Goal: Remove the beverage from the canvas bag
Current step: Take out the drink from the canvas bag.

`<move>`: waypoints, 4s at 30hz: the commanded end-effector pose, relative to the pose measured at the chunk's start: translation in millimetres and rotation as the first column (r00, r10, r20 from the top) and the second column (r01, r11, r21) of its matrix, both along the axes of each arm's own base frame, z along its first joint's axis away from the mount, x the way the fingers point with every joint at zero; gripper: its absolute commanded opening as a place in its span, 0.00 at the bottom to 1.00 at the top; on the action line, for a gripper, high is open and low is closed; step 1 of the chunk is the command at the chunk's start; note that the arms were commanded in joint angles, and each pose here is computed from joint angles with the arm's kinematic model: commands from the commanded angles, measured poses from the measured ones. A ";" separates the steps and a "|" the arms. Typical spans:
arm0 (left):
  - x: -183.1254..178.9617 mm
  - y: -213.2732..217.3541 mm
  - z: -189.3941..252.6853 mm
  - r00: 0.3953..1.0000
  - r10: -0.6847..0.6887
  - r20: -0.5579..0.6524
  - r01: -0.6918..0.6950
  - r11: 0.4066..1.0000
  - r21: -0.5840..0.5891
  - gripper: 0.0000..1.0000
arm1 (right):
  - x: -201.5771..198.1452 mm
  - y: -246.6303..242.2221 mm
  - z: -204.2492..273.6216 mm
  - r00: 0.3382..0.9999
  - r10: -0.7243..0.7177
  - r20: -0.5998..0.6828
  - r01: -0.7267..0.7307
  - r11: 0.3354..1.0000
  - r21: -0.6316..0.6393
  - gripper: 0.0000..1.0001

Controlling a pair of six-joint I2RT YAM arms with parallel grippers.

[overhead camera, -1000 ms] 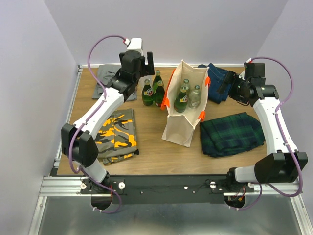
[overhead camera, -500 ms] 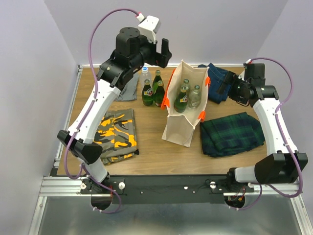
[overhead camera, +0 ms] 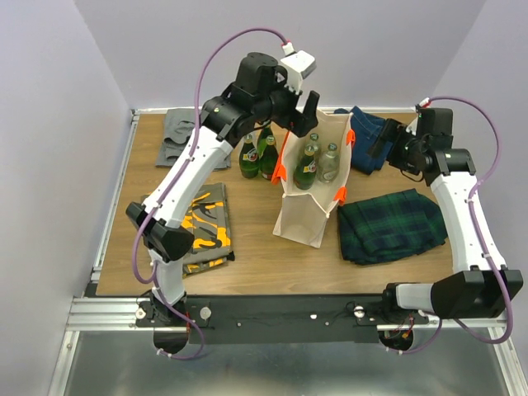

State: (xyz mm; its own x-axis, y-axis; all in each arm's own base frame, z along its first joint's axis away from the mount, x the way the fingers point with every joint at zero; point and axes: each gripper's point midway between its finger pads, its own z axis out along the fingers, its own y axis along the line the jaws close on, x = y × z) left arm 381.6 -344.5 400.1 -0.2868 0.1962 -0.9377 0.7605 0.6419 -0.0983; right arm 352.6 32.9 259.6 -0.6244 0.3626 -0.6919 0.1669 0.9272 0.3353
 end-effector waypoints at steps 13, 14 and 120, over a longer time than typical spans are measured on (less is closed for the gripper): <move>-5.2 -36.5 -22.2 0.989 -0.134 -0.065 0.135 0.991 0.005 0.99 | -7.5 -13.6 -27.6 0.996 -0.043 -0.079 0.037 0.997 -0.065 1.00; -4.5 -38.3 -25.9 0.988 -0.137 -0.073 0.138 0.990 0.005 0.99 | -7.0 -13.3 -28.1 0.996 -0.041 -0.078 0.036 0.997 -0.064 1.00; 57.7 -51.3 -214.7 0.953 0.189 -0.237 -0.117 0.951 0.286 0.65 | 3.5 -11.4 -26.2 0.997 -0.028 -0.075 0.024 0.998 -0.060 1.00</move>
